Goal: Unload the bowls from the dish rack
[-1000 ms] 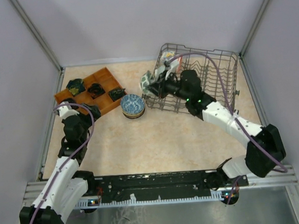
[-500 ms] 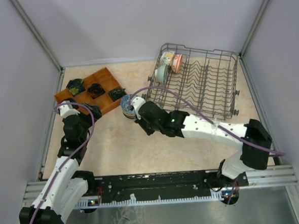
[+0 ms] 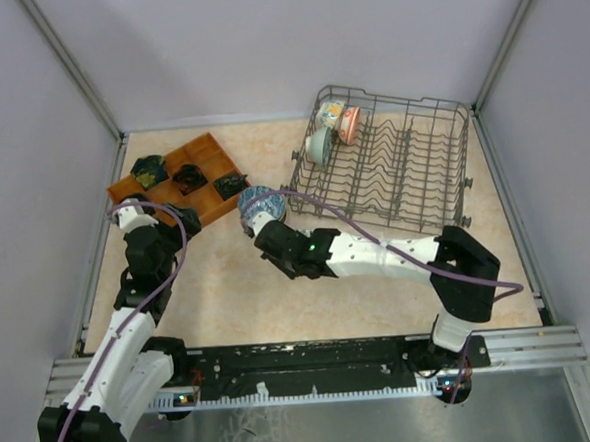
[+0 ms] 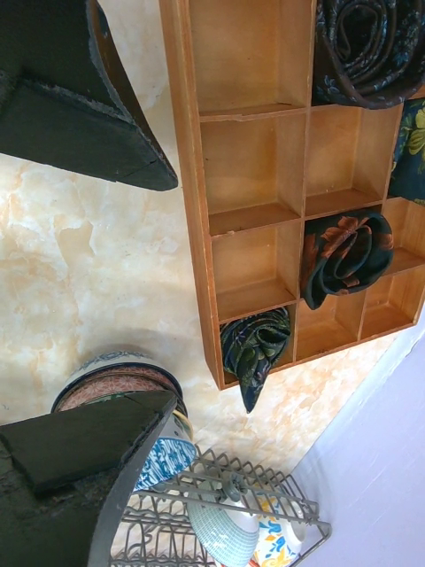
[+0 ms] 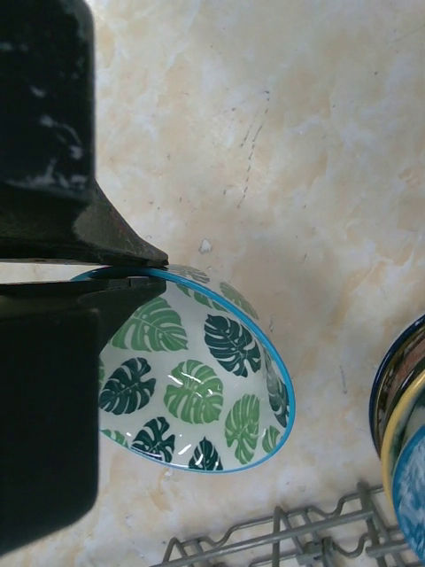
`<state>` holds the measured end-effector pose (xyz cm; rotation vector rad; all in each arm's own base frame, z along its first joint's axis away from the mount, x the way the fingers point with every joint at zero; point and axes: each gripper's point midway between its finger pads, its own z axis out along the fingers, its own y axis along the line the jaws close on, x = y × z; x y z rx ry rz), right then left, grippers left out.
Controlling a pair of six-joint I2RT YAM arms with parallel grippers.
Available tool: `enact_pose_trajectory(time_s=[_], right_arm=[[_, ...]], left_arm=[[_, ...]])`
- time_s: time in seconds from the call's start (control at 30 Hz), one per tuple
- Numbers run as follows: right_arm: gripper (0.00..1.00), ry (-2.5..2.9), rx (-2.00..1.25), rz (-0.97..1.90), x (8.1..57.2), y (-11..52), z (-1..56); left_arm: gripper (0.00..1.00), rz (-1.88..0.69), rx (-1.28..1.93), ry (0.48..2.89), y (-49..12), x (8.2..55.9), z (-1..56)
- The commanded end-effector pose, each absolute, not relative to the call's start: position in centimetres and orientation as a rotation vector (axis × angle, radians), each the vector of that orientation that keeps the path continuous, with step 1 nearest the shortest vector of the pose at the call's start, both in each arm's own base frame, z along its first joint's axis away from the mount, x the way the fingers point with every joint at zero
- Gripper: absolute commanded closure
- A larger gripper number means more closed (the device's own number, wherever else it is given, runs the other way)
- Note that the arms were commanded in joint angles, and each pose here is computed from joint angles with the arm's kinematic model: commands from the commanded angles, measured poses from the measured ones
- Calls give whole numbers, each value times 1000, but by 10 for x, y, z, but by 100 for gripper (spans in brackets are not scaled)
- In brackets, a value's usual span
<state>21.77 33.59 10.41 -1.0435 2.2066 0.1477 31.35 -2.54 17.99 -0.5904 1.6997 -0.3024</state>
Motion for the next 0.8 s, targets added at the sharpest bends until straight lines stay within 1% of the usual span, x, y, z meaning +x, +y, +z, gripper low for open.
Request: enact_pose_trajectory(time_s=[0.0,0.43,0.63,0.7,0.77], right_arm=[[100,2129,-1013,140,230,362,118],[100,2148,-1075,46,221,375,87],[82,2153,-1079,49,216,379,83],[72,2154,-1080,49,215,379,83],[70,2153,-1084,50,214,380,82]], left_arm=[[1,-302,-579,1665,-24,318,197],[1,-302,-580,1669,-24,319,194],[1,-302,-581,1664,-24,318,195],[1,-302,-582,1664,-23,318,195],[1,-301,-583,1663,-23,317,195]])
